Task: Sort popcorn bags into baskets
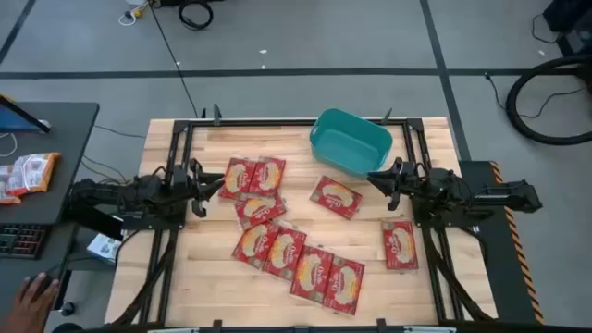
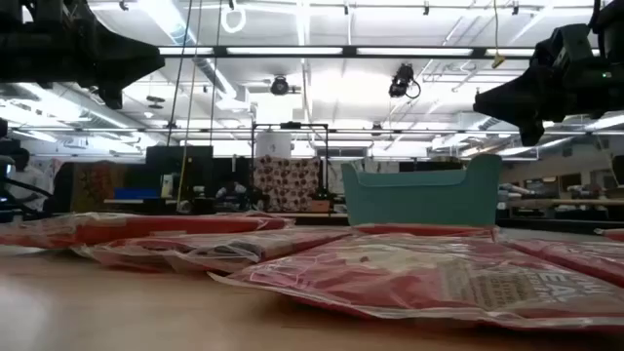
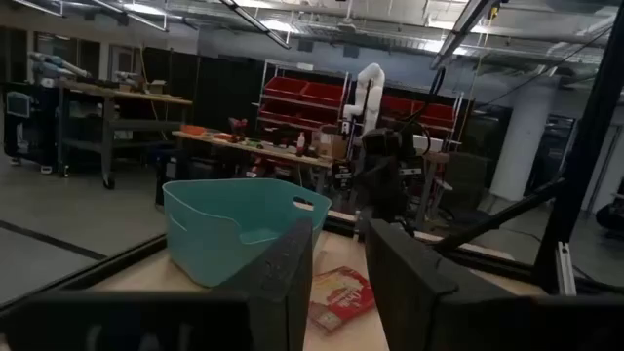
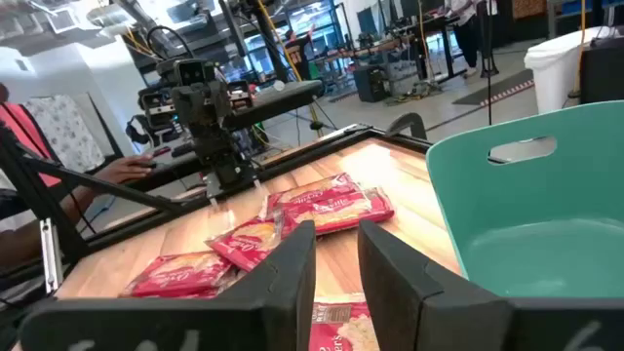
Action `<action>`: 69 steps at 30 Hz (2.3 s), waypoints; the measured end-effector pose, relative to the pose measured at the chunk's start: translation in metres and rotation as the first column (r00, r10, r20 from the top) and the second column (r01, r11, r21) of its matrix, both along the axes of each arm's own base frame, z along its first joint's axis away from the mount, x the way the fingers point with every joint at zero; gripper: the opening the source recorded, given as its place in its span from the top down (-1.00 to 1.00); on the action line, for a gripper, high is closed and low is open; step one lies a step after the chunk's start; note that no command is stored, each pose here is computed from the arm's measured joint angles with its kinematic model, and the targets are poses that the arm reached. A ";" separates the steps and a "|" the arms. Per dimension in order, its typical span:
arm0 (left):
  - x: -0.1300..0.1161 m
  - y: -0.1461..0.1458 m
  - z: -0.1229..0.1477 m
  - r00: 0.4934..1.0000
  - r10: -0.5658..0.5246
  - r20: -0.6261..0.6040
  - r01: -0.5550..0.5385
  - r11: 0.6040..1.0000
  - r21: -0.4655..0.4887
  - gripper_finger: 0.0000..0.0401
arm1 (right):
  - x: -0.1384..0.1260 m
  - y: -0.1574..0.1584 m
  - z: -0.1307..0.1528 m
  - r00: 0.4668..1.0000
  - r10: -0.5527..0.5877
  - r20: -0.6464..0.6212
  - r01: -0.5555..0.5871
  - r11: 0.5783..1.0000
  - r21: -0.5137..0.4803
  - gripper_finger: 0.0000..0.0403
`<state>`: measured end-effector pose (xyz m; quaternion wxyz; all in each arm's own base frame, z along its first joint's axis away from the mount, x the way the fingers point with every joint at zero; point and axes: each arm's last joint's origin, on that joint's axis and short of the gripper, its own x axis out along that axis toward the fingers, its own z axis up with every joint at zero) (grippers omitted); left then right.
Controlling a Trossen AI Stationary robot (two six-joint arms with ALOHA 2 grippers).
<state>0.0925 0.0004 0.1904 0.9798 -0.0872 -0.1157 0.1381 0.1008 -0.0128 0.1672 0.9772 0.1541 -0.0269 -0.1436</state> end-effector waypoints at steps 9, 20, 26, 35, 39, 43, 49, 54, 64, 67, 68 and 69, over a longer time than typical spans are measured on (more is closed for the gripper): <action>0.000 0.000 0.000 1.000 0.000 0.000 0.000 1.000 0.000 0.49 | 0.000 0.000 0.000 1.000 0.000 0.000 0.000 1.000 0.000 0.57; 0.000 0.000 0.000 1.000 0.000 0.000 0.000 1.000 0.000 0.49 | 0.000 0.000 0.000 1.000 0.000 0.000 0.000 1.000 0.000 0.57; 0.000 0.000 0.000 1.000 0.000 0.000 0.000 1.000 0.000 0.49 | 0.000 0.000 0.000 1.000 0.000 0.000 0.000 1.000 0.000 0.57; 0.000 0.000 0.000 1.000 0.000 0.000 0.000 1.000 0.000 0.49 | 0.000 0.000 0.000 1.000 0.000 0.000 0.000 1.000 0.000 0.57; 0.000 0.000 0.000 1.000 0.000 0.000 0.000 1.000 0.000 0.49 | 0.000 0.000 0.000 1.000 0.000 0.000 0.000 1.000 0.000 0.57; 0.000 0.000 0.000 1.000 0.000 0.000 0.000 1.000 0.000 0.49 | 0.000 0.000 0.000 1.000 0.000 0.000 0.000 1.000 0.000 0.57; 0.000 0.000 0.000 1.000 0.000 0.000 0.000 1.000 0.000 0.49 | 0.000 0.000 0.000 1.000 0.000 0.000 0.000 1.000 0.000 0.57; 0.000 0.000 0.000 1.000 0.000 0.001 0.000 1.000 0.000 0.49 | 0.000 0.000 0.000 1.000 0.000 0.000 0.000 1.000 0.000 0.57; -0.006 0.001 0.017 0.982 0.009 0.189 -0.001 0.999 -0.042 0.49 | 0.000 0.000 0.000 1.000 0.000 0.000 0.000 1.000 0.000 0.57; -0.005 0.001 0.017 0.981 -0.003 0.195 0.013 0.999 -0.051 0.49 | 0.000 0.000 0.000 1.000 0.000 0.000 0.000 1.000 0.000 0.57; -0.005 0.000 0.017 0.980 -0.028 0.195 0.039 0.998 -0.050 0.49 | 0.000 0.000 0.000 1.000 -0.001 0.000 0.001 1.000 0.000 0.57; -0.005 -0.001 0.016 0.978 -0.071 0.196 0.081 0.996 -0.047 0.49 | 0.000 0.000 0.000 1.000 0.000 0.000 0.000 1.000 0.000 0.57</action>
